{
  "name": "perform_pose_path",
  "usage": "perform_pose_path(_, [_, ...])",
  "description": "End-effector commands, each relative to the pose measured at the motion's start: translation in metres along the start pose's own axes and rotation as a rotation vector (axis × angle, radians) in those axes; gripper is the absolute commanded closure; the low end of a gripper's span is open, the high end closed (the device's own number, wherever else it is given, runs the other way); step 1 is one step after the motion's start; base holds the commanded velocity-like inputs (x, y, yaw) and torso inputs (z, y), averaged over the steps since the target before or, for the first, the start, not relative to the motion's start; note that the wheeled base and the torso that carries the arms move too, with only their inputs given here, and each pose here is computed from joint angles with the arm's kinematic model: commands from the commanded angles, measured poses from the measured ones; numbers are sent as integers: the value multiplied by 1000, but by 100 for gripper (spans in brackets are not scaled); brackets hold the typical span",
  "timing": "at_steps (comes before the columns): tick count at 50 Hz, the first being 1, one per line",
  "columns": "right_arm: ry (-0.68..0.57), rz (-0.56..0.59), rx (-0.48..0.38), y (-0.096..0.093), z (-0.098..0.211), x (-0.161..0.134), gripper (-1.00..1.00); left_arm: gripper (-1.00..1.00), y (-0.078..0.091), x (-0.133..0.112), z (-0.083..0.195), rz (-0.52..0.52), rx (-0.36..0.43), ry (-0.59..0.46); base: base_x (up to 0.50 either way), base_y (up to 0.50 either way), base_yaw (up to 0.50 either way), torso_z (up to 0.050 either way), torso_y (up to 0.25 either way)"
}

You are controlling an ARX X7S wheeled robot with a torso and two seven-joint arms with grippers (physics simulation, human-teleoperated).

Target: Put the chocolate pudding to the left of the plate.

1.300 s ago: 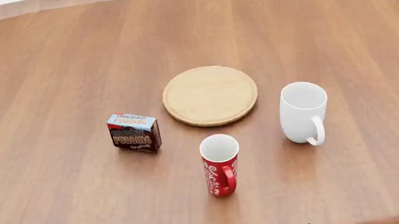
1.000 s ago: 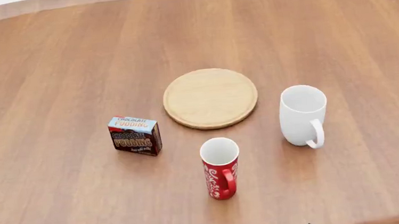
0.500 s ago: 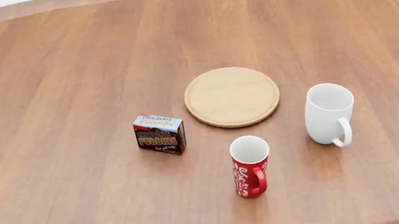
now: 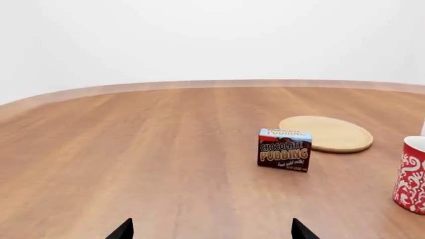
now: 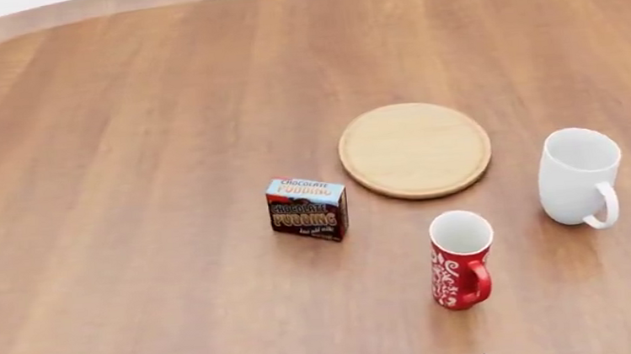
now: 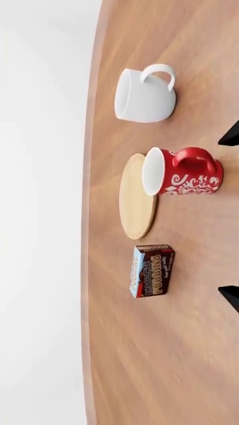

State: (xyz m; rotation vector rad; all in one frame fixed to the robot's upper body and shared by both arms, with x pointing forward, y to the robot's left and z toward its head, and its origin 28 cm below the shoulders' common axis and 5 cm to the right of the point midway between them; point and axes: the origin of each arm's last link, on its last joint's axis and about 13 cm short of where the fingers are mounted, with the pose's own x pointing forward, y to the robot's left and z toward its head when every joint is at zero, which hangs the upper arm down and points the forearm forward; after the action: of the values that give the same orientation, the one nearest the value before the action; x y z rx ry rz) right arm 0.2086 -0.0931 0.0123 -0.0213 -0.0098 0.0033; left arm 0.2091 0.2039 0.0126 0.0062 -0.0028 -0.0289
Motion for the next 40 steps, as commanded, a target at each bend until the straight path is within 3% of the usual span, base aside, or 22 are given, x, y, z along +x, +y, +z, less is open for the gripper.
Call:
perform_pose_path(1, [2,4,3,0,0,0,-100,-100,1,1,-1,11,2,5,0,242,0,0,0])
perform_pose_path(40, [0,-15,8,-1,0,1,-100,-100,0,0,0,3,3,3,0,267,0,0,0])
